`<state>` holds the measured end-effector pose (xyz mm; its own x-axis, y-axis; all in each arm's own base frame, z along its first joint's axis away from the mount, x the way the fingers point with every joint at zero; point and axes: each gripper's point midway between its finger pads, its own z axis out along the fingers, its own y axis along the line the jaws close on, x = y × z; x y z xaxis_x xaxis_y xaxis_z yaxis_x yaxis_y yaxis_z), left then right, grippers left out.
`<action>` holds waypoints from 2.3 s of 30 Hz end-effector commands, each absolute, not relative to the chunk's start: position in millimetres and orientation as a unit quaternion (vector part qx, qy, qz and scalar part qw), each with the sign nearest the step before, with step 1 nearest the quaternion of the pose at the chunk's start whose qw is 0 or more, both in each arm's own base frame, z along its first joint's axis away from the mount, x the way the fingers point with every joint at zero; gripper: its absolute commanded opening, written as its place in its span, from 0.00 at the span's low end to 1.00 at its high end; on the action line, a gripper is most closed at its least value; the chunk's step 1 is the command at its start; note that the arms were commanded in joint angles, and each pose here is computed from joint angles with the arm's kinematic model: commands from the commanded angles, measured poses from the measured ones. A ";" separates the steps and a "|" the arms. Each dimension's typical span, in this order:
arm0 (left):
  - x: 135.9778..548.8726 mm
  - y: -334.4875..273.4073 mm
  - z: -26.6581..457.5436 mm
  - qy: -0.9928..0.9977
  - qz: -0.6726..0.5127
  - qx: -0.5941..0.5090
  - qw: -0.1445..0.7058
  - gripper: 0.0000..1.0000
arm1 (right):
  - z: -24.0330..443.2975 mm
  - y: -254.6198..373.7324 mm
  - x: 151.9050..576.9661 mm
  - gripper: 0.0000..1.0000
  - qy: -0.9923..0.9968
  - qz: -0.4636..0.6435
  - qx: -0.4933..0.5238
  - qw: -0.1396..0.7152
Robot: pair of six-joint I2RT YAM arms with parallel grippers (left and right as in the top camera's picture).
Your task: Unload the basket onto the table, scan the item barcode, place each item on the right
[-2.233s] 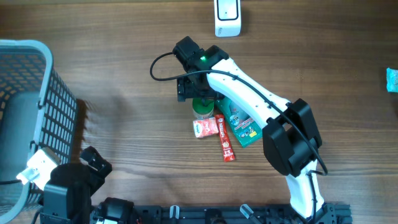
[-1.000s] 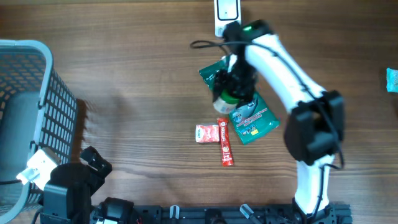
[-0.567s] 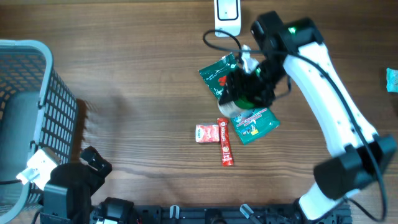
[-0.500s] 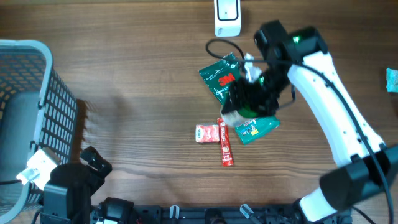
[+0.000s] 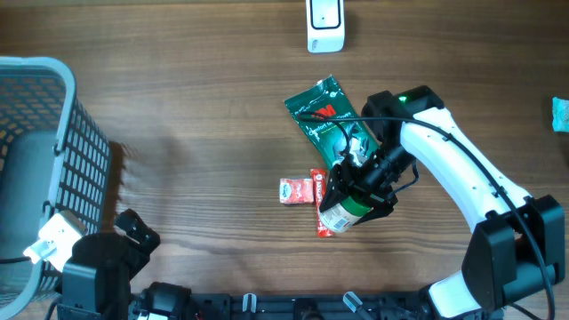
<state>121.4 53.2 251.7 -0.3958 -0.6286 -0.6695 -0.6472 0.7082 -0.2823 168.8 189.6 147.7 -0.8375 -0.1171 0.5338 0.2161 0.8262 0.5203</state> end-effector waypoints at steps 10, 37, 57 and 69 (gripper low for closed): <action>120.8 54.5 254.6 0.829 0.009 -0.390 0.400 1.00 | 169.7 165.1 361.2 0.63 -0.950 -0.289 -0.039 -0.110; 120.8 54.5 254.6 0.829 0.009 -0.390 0.400 1.00 | 178.1 171.3 623.7 0.74 -0.738 -0.218 -0.013 -0.639; 120.8 54.5 254.6 0.829 0.009 -0.390 0.400 1.00 | 83.0 303.1 519.7 1.00 -0.844 -0.110 0.269 -0.451; 120.8 54.5 254.6 0.829 0.009 -0.390 0.400 1.00 | 50.2 330.7 494.4 1.00 -0.823 -0.124 0.367 -0.415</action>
